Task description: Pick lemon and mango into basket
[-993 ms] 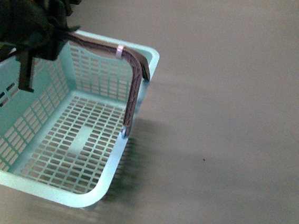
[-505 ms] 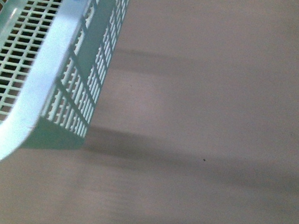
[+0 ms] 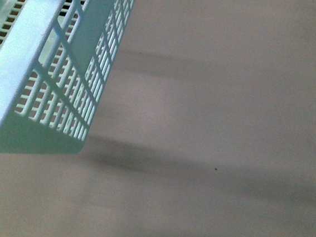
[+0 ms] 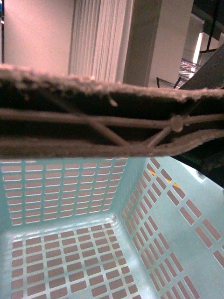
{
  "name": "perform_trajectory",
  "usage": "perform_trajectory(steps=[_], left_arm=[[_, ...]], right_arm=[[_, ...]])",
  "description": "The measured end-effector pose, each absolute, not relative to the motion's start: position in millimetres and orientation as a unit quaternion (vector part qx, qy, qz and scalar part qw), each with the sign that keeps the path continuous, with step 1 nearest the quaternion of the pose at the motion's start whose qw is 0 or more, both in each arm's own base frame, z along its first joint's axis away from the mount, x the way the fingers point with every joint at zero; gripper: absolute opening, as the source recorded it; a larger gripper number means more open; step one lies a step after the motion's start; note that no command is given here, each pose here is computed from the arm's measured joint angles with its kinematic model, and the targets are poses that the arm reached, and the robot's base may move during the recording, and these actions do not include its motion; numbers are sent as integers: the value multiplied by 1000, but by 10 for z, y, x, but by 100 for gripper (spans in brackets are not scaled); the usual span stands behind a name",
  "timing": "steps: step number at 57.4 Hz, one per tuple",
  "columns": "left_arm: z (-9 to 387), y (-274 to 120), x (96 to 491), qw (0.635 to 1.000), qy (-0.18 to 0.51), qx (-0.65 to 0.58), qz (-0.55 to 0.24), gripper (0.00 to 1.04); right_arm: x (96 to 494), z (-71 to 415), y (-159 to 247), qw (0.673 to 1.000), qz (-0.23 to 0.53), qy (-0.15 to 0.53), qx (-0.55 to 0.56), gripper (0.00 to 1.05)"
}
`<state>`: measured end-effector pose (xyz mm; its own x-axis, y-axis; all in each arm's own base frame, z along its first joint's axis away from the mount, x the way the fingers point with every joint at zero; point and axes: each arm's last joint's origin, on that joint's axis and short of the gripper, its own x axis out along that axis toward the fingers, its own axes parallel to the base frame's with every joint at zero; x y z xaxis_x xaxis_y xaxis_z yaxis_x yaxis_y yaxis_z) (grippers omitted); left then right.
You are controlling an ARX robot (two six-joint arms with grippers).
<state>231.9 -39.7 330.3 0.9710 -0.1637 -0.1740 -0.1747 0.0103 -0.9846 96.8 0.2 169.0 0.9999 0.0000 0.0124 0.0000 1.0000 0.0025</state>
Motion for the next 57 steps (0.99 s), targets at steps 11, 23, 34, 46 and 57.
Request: perform_trajectory(steps=[11, 23, 34, 46, 57], left_arm=[[3300, -398, 2321, 700, 121, -703, 5, 6], [3300, -398, 2321, 700, 121, -703, 5, 6], [3300, -398, 2321, 700, 121, -703, 5, 6], [3300, -397, 2321, 701, 121, -703, 5, 6], [3300, -397, 2321, 701, 121, -703, 5, 6]], right_arm=[[968, 1690, 1, 1000, 0, -6, 1, 96], [968, 1690, 1, 1000, 0, -6, 1, 96], [968, 1690, 1, 1000, 0, -6, 1, 96], [968, 1690, 2, 1000, 0, -6, 1, 96], [968, 1690, 1, 1000, 0, -6, 1, 96]])
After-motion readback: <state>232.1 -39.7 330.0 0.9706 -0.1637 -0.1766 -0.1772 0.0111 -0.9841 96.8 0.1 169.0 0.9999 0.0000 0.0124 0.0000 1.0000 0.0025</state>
